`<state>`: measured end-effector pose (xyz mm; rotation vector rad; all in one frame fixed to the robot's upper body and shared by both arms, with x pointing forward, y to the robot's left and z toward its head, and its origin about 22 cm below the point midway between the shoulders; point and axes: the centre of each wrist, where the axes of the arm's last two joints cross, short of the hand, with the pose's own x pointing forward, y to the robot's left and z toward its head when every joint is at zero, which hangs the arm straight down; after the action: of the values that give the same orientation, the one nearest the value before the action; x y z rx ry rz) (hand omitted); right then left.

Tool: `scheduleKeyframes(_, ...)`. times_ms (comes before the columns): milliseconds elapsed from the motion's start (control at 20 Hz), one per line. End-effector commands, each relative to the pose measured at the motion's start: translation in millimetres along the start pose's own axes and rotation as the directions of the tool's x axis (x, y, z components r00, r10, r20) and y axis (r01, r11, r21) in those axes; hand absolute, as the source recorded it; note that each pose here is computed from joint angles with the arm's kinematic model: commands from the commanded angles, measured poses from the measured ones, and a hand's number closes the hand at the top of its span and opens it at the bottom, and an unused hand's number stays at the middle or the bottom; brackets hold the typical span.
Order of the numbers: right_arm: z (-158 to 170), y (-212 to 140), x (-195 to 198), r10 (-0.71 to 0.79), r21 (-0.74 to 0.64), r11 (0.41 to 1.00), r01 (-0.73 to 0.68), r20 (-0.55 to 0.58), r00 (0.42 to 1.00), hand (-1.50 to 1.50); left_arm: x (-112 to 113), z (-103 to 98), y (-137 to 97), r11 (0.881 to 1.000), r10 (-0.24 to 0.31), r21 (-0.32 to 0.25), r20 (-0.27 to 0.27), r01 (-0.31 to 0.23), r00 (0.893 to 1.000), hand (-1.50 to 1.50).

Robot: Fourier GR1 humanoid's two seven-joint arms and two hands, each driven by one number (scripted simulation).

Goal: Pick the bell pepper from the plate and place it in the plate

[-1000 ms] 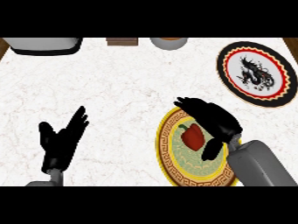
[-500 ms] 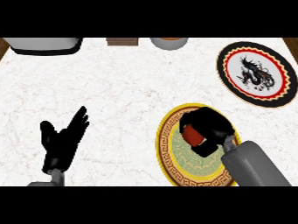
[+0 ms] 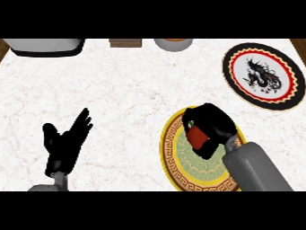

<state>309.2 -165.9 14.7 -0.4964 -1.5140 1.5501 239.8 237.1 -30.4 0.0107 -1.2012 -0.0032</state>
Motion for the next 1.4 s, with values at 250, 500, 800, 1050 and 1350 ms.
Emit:
scheduleKeyframes(250, -34, -48, -3, -0.365, -0.504, 0.863, 0.021, -0.594, 0.717, 1.50, -3, 1, -5, 0.999, -0.003, -0.036, -0.010, 0.003, 1.000, 0.00)
scheduleKeyframes(500, -58, -102, 13, -0.489, -0.704, 0.678, -0.213, -0.647, 0.585, 1.50, 6, -1, -6, 0.997, -0.036, -0.061, 0.016, 0.036, 0.999, 0.00)
scheduleKeyframes(800, -82, -122, 20, -0.680, -0.815, 0.458, -0.355, -0.578, 0.452, 1.50, 5, -6, -18, 0.995, -0.024, -0.099, 0.017, 0.026, 1.000, 0.00)
scheduleKeyframes(1050, -91, -124, 14, -0.755, -0.850, 0.313, -0.423, -0.493, 0.432, 1.50, 3, -11, -6, 0.997, -0.033, -0.065, 0.001, 0.033, 0.999, 0.00)
scheduleKeyframes(1350, -81, -82, -27, -0.767, -0.826, 0.242, -0.509, -0.484, 0.421, 1.50, -2, 6, -6, 0.999, -0.013, -0.047, 0.006, 0.013, 1.000, 0.00)
